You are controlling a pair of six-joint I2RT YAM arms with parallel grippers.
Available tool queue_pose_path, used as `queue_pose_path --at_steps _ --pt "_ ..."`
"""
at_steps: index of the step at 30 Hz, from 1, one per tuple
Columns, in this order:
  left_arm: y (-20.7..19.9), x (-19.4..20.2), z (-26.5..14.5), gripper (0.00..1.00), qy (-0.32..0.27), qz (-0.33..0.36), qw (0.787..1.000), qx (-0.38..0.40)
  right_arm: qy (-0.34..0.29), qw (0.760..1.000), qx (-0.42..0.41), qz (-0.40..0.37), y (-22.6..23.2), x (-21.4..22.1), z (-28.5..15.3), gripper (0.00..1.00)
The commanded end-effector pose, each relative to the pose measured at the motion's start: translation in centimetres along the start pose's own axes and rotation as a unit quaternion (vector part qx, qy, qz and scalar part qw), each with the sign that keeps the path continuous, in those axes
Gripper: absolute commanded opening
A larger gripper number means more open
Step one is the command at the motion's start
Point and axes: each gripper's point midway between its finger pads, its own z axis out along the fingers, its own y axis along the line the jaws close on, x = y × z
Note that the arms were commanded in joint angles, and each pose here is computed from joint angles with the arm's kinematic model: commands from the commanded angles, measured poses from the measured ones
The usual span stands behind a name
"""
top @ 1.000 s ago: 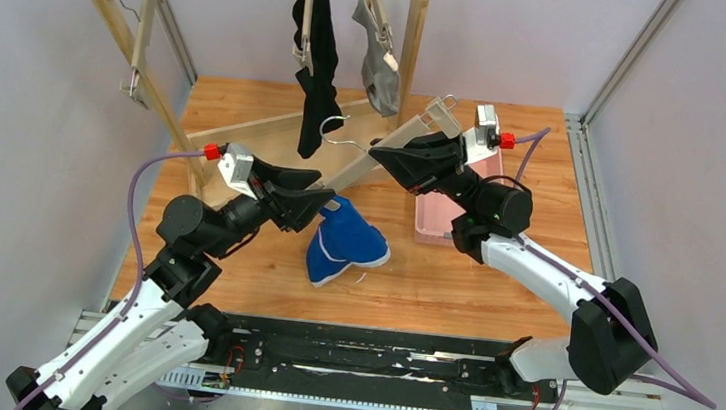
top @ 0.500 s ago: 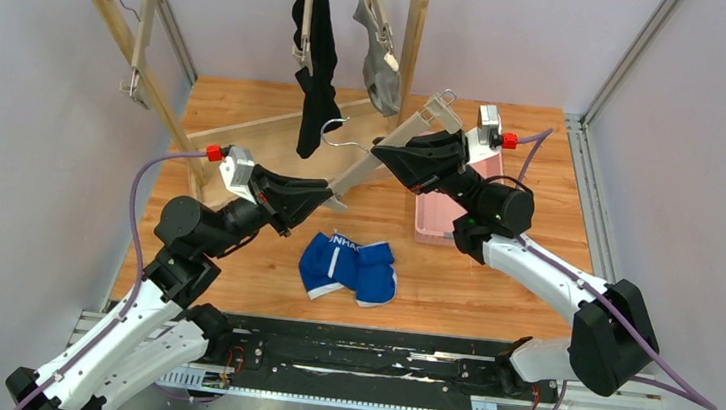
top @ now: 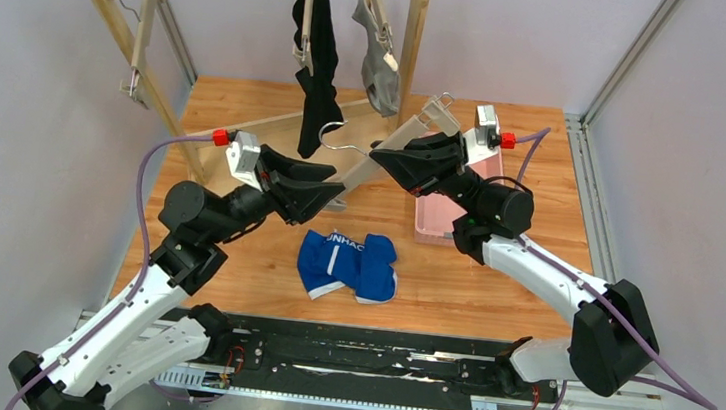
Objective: Remove the underwear clipped to the hanger
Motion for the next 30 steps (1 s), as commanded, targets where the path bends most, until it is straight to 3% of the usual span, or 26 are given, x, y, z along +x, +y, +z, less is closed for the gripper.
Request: queue_pose_path --at_steps 1,13,16,17,19,20,28,29,30 --pt "-1.8 -2.2 0.7 0.47 -0.024 0.011 0.999 0.042 -0.021 0.999 -0.031 -0.015 1.8 -1.7 0.7 0.01" --pt "-2.2 -1.0 1.4 0.44 -0.007 -0.014 0.998 0.066 -0.021 0.999 -0.027 -0.015 1.3 -1.5 0.9 0.01" --pt "-2.1 -0.9 1.5 0.34 -0.008 -0.013 0.998 0.068 -0.020 0.999 -0.028 -0.011 1.2 -1.3 1.0 0.01" --pt "-2.2 -0.9 1.5 0.27 -0.006 -0.013 0.997 0.070 -0.019 0.999 -0.027 -0.009 1.2 -1.3 1.0 0.01" --pt "-2.3 -0.9 1.6 0.04 -0.005 -0.012 0.997 0.075 -0.018 0.999 -0.027 -0.008 1.2 -1.1 1.0 0.01" --pt "-2.3 -0.9 1.7 0.01 -0.004 -0.013 0.997 0.076 -0.017 1.000 -0.026 -0.007 1.0 -1.0 1.0 0.01" --pt "-3.2 -1.4 1.5 0.00 -0.004 -0.015 0.996 0.093 -0.012 1.000 -0.018 0.001 0.6 -0.4 0.8 0.01" --pt "-3.2 -1.6 1.4 0.00 -0.007 -0.015 0.996 0.091 -0.010 1.000 -0.016 0.002 0.5 -0.3 0.8 0.04" --pt "-3.3 -1.8 1.3 0.00 -0.010 -0.015 0.996 0.090 -0.006 1.000 -0.014 0.005 0.4 -0.1 0.8 0.19"
